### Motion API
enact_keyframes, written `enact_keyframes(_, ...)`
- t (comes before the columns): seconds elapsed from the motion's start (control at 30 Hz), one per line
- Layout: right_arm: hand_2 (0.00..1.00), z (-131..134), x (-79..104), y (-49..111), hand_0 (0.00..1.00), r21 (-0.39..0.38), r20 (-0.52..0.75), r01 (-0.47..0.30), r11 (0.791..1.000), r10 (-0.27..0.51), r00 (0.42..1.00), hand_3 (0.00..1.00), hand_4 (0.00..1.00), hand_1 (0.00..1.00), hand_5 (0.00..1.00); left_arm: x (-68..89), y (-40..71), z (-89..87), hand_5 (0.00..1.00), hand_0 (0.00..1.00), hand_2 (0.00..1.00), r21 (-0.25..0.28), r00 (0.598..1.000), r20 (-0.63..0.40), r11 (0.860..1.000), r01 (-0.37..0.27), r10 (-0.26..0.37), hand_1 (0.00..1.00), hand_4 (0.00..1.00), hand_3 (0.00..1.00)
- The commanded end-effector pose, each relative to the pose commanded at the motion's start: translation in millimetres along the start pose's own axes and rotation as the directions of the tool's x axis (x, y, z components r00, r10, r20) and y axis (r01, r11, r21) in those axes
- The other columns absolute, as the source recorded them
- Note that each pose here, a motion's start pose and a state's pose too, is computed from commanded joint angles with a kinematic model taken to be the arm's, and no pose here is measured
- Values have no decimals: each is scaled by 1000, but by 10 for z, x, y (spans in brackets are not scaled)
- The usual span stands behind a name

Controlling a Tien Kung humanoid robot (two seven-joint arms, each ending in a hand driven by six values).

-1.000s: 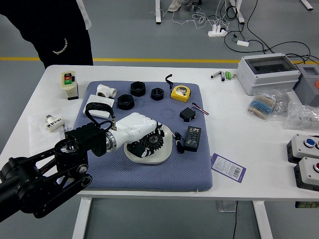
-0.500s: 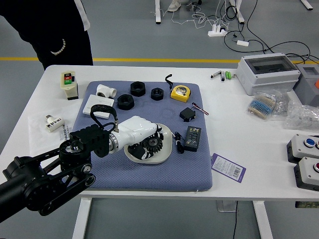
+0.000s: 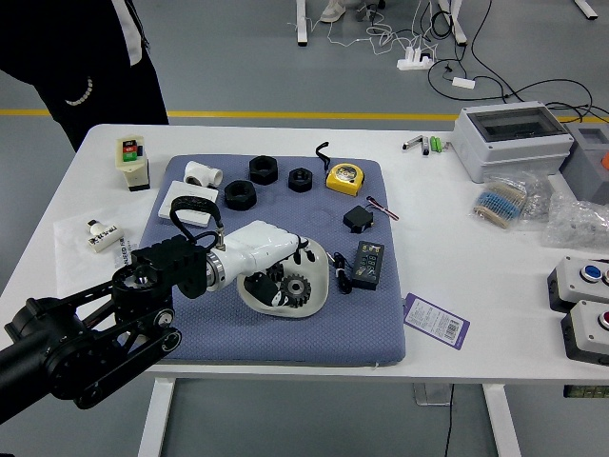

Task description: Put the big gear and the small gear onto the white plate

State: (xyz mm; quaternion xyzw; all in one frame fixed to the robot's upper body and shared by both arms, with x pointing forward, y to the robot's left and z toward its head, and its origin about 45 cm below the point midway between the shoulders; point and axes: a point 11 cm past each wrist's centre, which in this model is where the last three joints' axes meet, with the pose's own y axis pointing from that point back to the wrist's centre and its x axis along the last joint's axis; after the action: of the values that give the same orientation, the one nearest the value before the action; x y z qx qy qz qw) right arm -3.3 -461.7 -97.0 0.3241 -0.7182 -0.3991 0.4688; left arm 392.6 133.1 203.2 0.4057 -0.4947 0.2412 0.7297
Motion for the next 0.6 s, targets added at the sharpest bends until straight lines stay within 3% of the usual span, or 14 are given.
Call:
enact_keyframes(0.23, 720, -2, 1, 0, 610, 1, 1, 0, 1000, 0, 1000, 536, 740, 620, 701, 19, -2, -20, 300, 548, 751, 5, 1000, 0, 1000, -9, 9, 668, 998, 777)
enact_keyframes(0.6, 720, -3, 4, -1, 611, 1, 2, -1, 1000, 1, 1000, 537, 741, 619, 701, 228, 37, -137, 324, 570, 768, 44, 995, -9, 994, -98, 99, 677, 998, 781)
